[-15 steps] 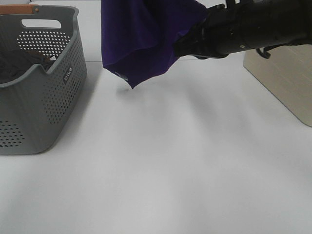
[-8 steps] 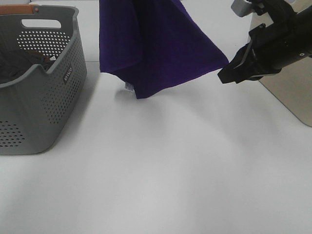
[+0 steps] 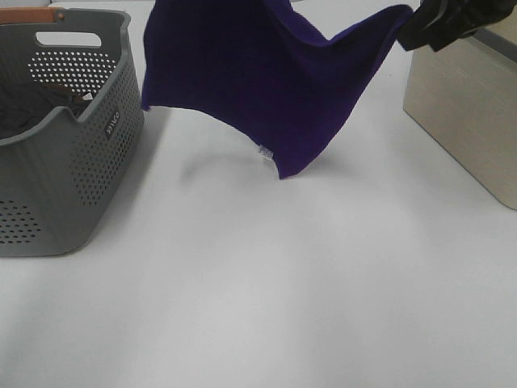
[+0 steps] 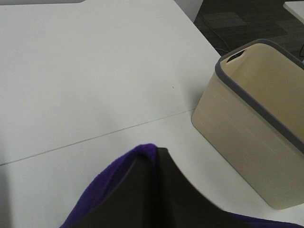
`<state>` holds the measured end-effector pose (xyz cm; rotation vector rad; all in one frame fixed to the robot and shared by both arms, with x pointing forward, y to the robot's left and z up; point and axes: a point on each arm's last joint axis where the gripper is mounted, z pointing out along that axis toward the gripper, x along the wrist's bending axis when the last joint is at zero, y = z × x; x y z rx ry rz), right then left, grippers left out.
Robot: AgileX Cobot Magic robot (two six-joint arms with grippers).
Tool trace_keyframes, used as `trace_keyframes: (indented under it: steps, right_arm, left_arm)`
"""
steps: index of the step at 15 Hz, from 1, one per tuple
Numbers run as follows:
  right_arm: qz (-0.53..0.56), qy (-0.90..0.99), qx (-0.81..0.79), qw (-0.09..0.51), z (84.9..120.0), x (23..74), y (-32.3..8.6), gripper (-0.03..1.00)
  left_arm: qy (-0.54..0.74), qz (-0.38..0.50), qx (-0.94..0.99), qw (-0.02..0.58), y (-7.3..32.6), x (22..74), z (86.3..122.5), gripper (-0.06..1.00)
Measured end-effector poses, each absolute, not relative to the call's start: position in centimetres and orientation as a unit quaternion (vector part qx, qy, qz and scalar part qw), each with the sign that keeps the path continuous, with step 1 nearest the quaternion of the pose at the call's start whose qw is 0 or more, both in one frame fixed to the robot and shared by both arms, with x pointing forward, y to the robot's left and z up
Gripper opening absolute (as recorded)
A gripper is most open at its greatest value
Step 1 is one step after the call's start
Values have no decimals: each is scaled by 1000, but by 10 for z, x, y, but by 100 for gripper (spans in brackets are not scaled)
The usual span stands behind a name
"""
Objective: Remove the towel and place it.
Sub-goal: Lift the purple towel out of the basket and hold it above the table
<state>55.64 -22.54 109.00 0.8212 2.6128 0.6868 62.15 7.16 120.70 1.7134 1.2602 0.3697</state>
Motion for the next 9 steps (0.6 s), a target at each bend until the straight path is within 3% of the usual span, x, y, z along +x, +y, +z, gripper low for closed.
trace_keyframes:
  steps: [2, 5, 9]
  right_arm:
    - [207, 917, 282, 194, 1116, 561, -232, 0]
    - [164, 911, 305, 222, 1139, 561, -242, 0]
    - [127, 920, 309, 207, 1150, 551, -249, 0]
  left_arm:
    - [522, 145, 699, 467, 77, 623, 1206, 0]
    - [529, 124, 731, 413, 84, 619, 1197, 0]
    - [533, 96, 757, 365, 83, 616, 1172, 0]
